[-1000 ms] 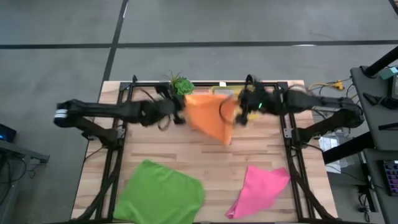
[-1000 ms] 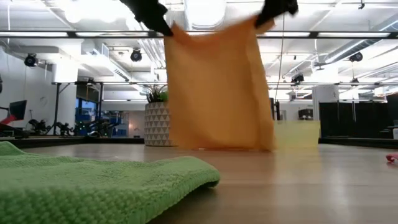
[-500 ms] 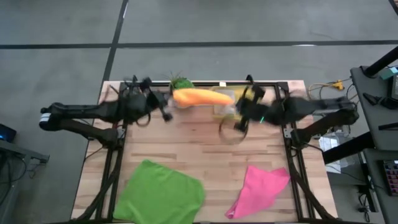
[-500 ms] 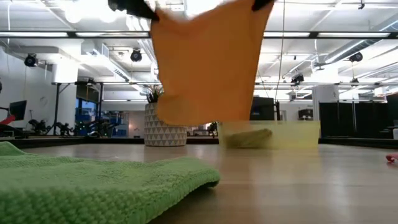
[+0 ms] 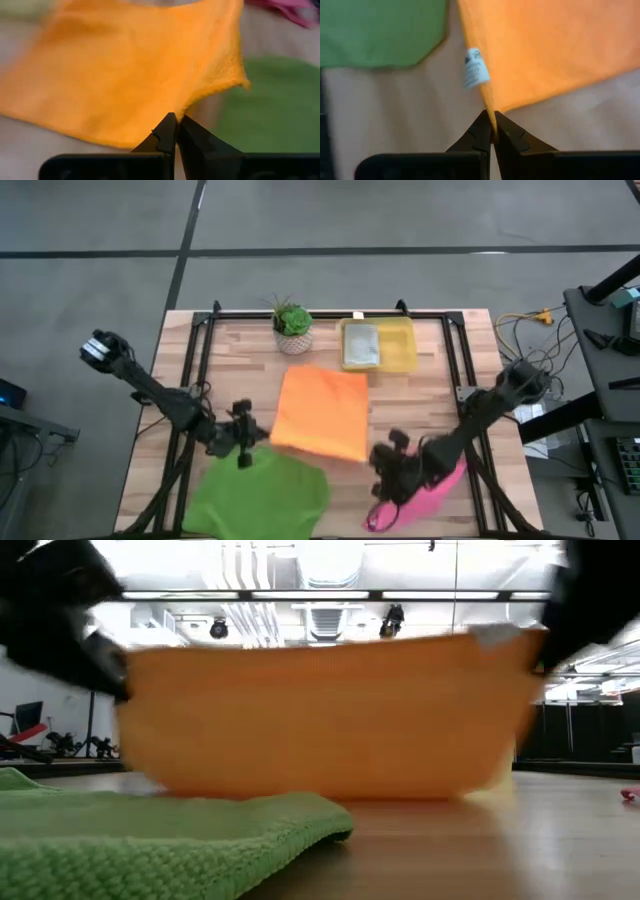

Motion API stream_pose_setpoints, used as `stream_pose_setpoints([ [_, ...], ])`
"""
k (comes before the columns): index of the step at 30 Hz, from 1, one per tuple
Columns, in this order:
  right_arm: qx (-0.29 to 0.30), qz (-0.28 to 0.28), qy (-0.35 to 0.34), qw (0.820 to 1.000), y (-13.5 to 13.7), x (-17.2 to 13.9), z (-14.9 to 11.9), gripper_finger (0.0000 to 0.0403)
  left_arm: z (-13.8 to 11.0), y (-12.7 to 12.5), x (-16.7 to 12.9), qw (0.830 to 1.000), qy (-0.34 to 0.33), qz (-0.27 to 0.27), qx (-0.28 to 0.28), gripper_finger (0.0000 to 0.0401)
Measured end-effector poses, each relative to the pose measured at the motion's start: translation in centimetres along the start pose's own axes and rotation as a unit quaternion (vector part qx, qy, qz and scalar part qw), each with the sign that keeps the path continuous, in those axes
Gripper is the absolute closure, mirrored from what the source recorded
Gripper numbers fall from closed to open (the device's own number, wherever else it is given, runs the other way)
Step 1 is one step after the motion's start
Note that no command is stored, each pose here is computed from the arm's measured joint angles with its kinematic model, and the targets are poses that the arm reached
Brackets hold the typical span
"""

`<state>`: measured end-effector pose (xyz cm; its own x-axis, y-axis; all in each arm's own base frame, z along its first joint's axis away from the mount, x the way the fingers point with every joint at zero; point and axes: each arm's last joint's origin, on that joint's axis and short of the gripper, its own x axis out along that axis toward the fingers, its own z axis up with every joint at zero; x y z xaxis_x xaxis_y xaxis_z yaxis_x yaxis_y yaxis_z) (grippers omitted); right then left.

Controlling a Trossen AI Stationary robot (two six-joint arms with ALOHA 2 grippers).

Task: Fold microfiber towels
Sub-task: Fold the orange microfiber cloth

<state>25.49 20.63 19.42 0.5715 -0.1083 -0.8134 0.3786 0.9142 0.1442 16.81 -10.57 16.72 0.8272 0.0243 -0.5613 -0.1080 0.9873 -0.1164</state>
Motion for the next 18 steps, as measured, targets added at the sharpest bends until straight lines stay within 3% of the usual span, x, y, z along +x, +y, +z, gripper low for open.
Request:
stream_pose_setpoints([
  [3, 0.077, 0.007, -0.001, 0.997, 0.5, 0.4, -2.0, 0.0394, -1.6, -1.2, 0.9, 0.997, -0.003, -0.065, -0.042, 0.0401],
  [7, 0.077, 0.020, 0.002, 0.997, 0.3, -0.3, -2.1, 0.0394, -1.9, -2.3, 2.1, 0.992, -0.026, -0.100, -0.069, 0.0401],
  [13, 0.070, 0.031, -0.019, 0.997, -1.0, -2.1, 0.7, 0.0394, -1.3, -2.6, 2.9, 0.993, -0.044, -0.076, -0.078, 0.0401],
  [18, 0.071, -0.003, -0.027, 0.997, -3.9, -2.5, 3.3, 0.0394, -1.2, -2.1, 2.7, 0.993, -0.077, -0.027, -0.085, 0.0401],
])
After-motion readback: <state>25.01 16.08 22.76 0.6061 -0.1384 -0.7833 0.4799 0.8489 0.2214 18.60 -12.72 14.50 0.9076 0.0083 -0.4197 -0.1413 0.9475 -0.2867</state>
